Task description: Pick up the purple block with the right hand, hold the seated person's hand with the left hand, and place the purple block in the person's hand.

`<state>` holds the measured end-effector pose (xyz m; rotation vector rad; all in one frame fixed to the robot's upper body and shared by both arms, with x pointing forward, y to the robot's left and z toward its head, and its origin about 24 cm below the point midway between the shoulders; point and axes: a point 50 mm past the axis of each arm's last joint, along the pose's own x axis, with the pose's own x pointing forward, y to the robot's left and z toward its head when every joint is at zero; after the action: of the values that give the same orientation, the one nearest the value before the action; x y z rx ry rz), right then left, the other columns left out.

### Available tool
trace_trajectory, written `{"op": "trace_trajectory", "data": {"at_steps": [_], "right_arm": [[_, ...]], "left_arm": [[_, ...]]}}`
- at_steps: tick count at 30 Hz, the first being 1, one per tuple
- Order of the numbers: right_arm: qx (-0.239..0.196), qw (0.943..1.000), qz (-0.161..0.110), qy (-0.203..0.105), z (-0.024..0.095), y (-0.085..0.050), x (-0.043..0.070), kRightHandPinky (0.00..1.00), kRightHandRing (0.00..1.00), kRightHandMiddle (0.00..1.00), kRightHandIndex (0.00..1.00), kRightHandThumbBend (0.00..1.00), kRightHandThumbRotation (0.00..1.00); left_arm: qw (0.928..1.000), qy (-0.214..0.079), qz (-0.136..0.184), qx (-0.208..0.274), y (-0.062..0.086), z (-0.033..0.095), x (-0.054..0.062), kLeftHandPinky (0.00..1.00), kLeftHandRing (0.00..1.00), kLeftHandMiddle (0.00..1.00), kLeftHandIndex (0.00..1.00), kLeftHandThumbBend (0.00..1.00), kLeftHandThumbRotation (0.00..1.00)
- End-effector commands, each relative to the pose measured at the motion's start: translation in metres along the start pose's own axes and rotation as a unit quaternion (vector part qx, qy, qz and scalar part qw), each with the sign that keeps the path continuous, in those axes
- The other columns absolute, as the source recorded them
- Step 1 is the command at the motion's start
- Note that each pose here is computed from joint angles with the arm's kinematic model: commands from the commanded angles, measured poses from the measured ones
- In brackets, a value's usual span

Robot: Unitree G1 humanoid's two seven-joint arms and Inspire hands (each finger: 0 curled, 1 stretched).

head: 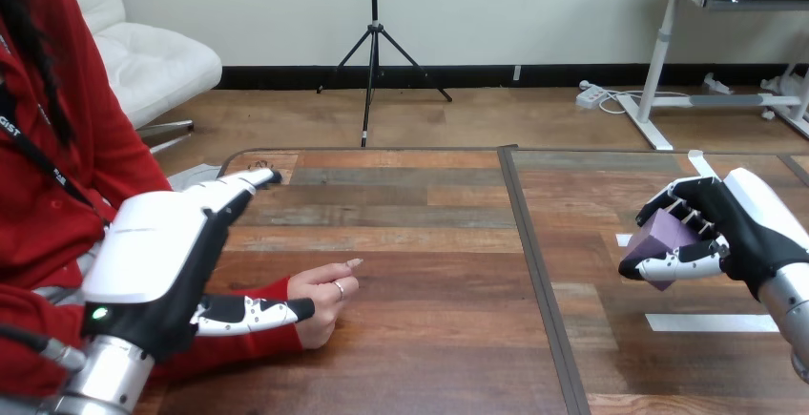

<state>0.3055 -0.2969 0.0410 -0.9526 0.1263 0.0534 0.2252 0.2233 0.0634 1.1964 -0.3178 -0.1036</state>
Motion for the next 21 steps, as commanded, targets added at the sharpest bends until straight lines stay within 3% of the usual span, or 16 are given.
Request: {"op": "trace_trajectory", "data": {"at_steps": [1, 14, 21], "right_arm": [[0.009, 0.9984, -0.040, -0.039, 0.018, -0.021, 0.008, 0.39, 0.41, 0.47, 0.50, 0.65, 0.00], [0.013, 0.9978, -0.047, -0.046, 0.019, -0.022, 0.008, 0.39, 0.42, 0.48, 0.50, 0.66, 0.00], [0.014, 0.9976, -0.049, -0.048, 0.020, -0.023, 0.008, 0.37, 0.40, 0.46, 0.50, 0.66, 0.00]], "left_arm": [[0.9992, -0.021, -0.010, 0.033, 0.009, -0.001, 0.021, 0.72, 0.77, 0.81, 0.79, 1.00, 0.40], [0.9945, -0.018, -0.094, 0.042, 0.004, -0.008, 0.029, 0.74, 0.77, 0.78, 0.78, 1.00, 0.44], [0.9913, -0.027, -0.117, 0.053, 0.001, -0.010, 0.032, 0.72, 0.75, 0.77, 0.76, 1.00, 0.46]]}}
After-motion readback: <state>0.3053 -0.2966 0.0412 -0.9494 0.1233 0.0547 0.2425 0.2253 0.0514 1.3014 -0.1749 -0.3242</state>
